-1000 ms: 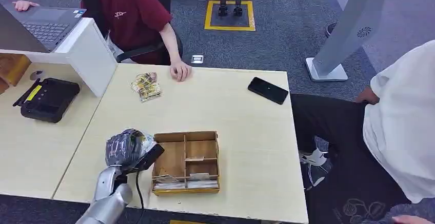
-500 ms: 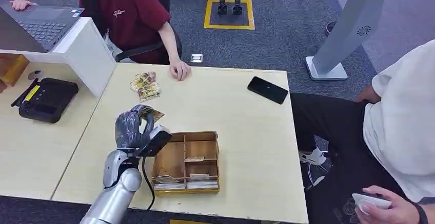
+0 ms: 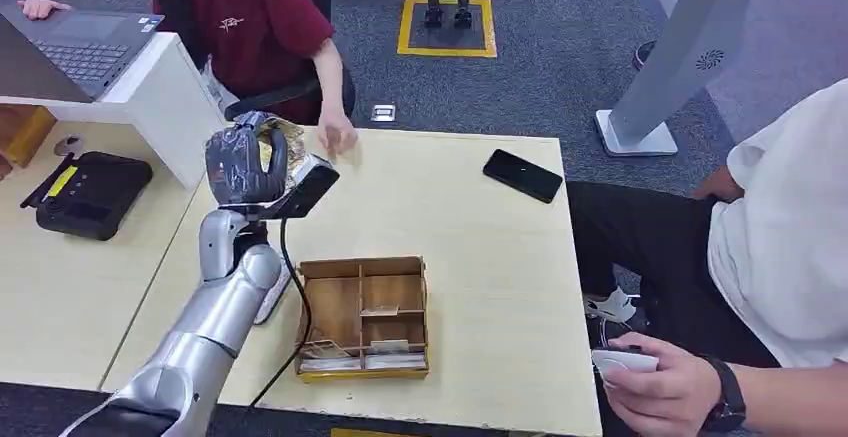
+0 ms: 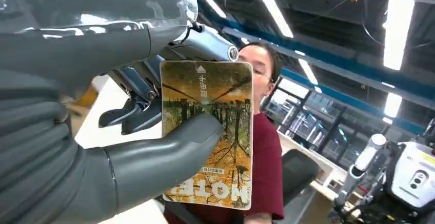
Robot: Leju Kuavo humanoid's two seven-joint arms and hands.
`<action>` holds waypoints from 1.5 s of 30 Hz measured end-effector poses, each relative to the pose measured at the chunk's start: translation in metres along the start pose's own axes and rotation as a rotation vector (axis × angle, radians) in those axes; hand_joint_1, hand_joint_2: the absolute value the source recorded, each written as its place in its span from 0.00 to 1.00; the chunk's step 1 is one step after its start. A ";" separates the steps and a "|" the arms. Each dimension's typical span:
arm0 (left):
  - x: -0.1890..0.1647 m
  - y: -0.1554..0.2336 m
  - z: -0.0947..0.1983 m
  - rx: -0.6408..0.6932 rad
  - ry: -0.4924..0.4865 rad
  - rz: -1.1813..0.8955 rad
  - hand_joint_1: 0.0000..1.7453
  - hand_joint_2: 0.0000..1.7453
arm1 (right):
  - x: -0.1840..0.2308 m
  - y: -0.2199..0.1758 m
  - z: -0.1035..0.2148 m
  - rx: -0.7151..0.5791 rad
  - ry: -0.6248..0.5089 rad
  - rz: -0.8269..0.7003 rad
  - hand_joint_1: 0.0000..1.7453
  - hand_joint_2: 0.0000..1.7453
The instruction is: Pass the card to the sensor for recognition and then transmit it.
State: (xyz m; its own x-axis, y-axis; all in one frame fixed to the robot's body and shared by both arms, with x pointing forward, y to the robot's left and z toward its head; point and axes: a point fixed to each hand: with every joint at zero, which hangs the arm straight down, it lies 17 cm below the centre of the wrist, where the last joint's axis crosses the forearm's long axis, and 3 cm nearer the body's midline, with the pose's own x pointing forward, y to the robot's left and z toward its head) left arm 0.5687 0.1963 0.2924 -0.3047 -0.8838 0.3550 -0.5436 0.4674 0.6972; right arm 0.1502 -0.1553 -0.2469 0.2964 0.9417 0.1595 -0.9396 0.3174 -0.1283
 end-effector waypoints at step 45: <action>-0.031 -0.019 -0.031 -0.063 0.196 0.174 0.00 1.00 | 0.011 -0.006 0.002 -0.008 -0.008 0.071 0.00 0.00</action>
State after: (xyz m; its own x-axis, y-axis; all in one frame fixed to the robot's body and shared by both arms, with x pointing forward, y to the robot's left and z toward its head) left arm 0.6127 0.2146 0.2877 -0.2289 -0.7799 0.5826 -0.4448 0.6161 0.6501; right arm 0.1589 -0.1475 -0.2425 0.2274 0.9610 0.1573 -0.9568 0.2505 -0.1475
